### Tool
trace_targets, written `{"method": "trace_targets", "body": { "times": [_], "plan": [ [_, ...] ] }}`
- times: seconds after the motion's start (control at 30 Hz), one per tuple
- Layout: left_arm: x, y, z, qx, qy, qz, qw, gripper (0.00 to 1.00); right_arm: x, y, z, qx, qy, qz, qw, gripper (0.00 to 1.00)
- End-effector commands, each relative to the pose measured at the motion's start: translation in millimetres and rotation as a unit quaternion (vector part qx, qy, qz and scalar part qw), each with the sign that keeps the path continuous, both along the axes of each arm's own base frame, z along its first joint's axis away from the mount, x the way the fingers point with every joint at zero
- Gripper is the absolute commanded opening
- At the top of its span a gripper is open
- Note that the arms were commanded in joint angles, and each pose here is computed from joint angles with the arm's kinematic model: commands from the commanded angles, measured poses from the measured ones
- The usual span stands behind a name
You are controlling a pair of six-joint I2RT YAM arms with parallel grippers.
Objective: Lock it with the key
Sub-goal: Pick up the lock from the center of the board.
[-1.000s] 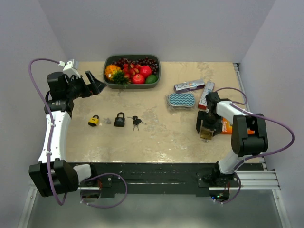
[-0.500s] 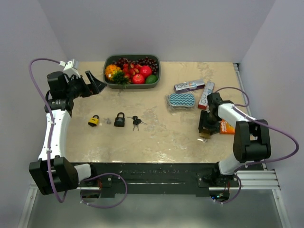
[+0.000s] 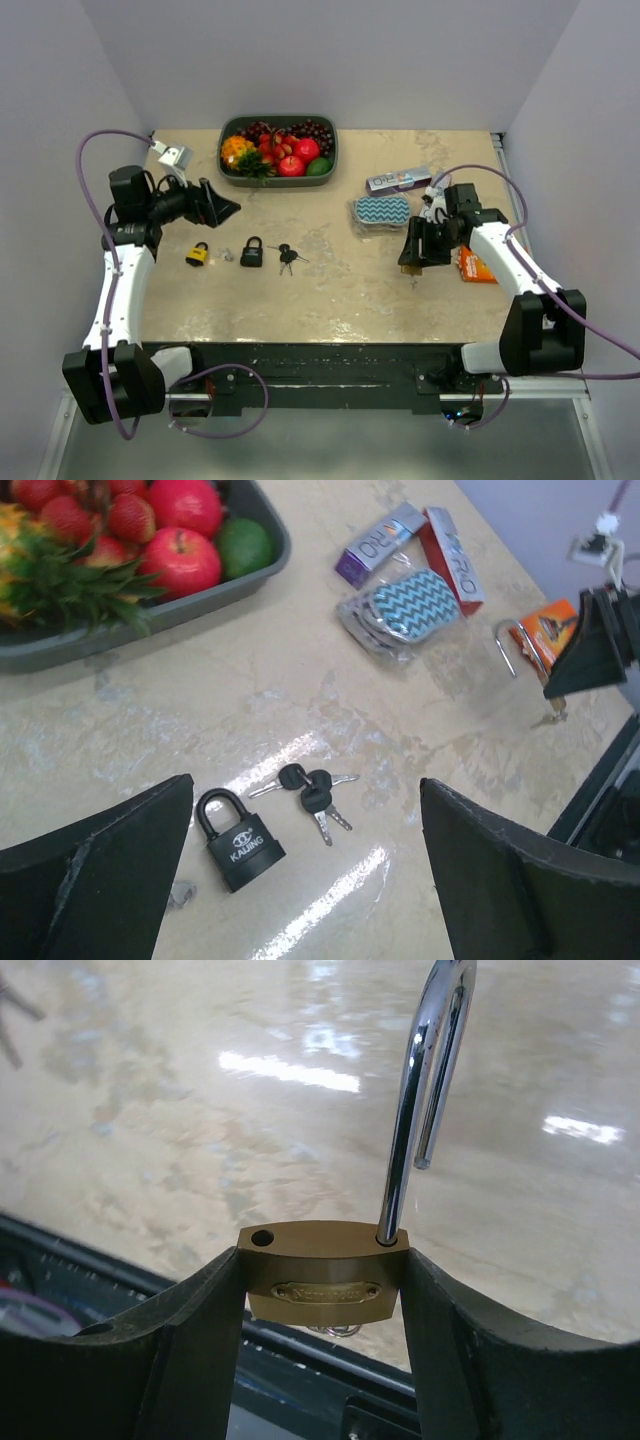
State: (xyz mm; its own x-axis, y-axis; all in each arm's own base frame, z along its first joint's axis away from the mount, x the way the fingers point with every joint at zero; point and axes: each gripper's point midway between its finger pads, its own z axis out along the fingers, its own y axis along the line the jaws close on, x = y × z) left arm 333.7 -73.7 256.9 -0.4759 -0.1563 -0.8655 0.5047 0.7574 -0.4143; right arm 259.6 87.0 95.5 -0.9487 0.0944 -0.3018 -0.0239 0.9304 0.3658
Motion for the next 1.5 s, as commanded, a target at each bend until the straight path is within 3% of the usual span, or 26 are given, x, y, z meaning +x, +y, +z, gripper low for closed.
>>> {"method": "trace_targets", "body": {
  "times": [0.0, 0.13, 0.23, 0.37, 0.43, 0.47, 0.73, 0.93, 1.0, 1.17, 1.4, 1.47],
  "plan": [
    [-22.6, -35.0, 8.6, 0.061, -0.121, -0.138, 0.981, 0.99, -4.0, 65.8, 61.7, 0.135, -0.077, 0.149, 0.976, 0.00],
    [-50.3, -66.1, -13.7, 0.072, -0.142, -0.252, 0.954, 0.99, -27.9, 117.7, 95.8, 0.158, -0.137, 0.282, 0.936, 0.00],
    [-69.5, -89.3, -16.0, 0.081, -0.218, -0.330, 0.915, 0.99, -45.2, 147.0, 118.0, 0.164, -0.193, 0.367, 0.895, 0.00],
    [-81.1, -109.0, -11.3, 0.039, -0.245, -0.369, 0.896, 0.96, -70.3, 173.6, 134.7, 0.175, -0.221, 0.438, 0.854, 0.00],
    [-84.0, -119.7, -14.1, 0.051, -0.251, -0.380, 0.889, 0.94, -82.9, 184.5, 141.0, 0.177, -0.230, 0.471, 0.833, 0.00],
    [-91.2, -131.6, -14.8, 0.056, -0.264, -0.399, 0.876, 0.94, -86.5, 186.9, 142.4, 0.177, -0.233, 0.480, 0.827, 0.00],
    [-111.1, -167.0, -8.3, 0.068, -0.313, -0.425, 0.847, 0.87, -125.8, 212.1, 153.9, 0.190, -0.230, 0.548, 0.781, 0.00],
    [-141.6, -182.6, -15.7, 0.073, -0.317, -0.490, 0.809, 0.79, -132.2, 222.8, 160.3, 0.196, -0.234, 0.558, 0.772, 0.00],
    [-146.3, -184.1, -19.3, 0.075, -0.314, -0.498, 0.805, 0.76, -131.8, 224.3, 161.5, 0.196, -0.235, 0.559, 0.771, 0.00],
    [-150.8, -187.0, -21.2, 0.075, -0.310, -0.504, 0.803, 0.56, -134.3, 227.9, 163.1, 0.195, -0.237, 0.567, 0.765, 0.00],
    [-149.6, -190.2, -18.2, 0.086, -0.305, -0.502, 0.805, 0.00, -135.9, 228.9, 165.9, 0.197, -0.242, 0.570, 0.761, 0.00],
    [-148.1, -189.7, -16.3, 0.086, -0.296, -0.495, 0.813, 0.00, -135.6, 228.7, 165.3, 0.195, -0.243, 0.570, 0.760, 0.00]
  ]
}}
